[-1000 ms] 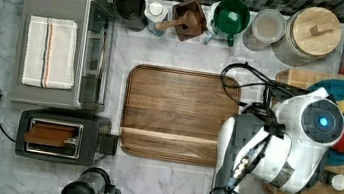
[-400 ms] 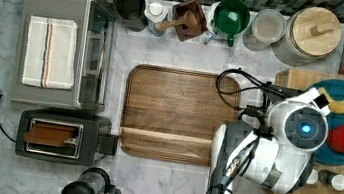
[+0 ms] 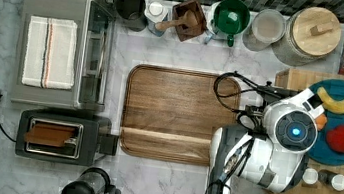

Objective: Open the drawer.

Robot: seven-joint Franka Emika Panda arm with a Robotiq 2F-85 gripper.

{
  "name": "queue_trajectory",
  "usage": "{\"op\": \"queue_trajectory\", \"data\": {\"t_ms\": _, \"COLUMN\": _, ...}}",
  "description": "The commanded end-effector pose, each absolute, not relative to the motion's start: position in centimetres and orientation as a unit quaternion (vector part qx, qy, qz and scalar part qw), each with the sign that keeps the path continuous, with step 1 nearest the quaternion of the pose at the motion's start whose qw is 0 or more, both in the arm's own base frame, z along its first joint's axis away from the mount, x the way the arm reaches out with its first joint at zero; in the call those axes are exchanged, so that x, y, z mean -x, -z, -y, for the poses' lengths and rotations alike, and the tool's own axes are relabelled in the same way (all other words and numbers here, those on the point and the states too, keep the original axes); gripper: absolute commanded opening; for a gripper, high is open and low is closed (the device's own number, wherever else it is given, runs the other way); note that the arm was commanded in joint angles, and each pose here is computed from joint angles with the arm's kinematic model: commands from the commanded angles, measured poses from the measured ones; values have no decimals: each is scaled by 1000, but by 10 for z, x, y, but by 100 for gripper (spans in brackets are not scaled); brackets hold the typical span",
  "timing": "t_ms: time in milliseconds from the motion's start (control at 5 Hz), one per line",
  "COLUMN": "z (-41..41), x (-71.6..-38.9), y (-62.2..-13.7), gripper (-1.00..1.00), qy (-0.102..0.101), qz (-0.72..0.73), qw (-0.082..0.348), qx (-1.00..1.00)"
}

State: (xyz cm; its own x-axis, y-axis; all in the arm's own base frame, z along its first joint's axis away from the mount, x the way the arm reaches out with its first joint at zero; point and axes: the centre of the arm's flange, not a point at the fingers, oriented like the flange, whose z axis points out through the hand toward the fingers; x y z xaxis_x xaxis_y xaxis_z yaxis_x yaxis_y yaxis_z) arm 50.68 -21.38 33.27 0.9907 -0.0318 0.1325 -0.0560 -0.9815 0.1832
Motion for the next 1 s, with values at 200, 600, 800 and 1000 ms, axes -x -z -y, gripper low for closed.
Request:
{"op": "queue_trajectory", "data": {"t_ms": 200, "z": 189, "x": -475, "y": -265, "gripper": 100, "qy": -65, "qz": 36, "qw": 71, "qx": -995}}
{"op": "queue_trajectory", "data": {"t_ms": 600, "z": 185, "x": -473, "y": -252, "gripper": 100, "qy": -50, "qz": 12, "qw": 82, "qx": -995}}
{"op": "queue_trajectory", "data": {"t_ms": 800, "z": 190, "x": -486, "y": -253, "gripper": 100, "qy": -44, "qz": -11, "qw": 79, "qx": -996}}
{"op": "queue_trajectory", "data": {"t_ms": 1000, "z": 178, "x": -499, "y": -254, "gripper": 100, "qy": -47, "qz": -9, "qw": 72, "qx": -996}}
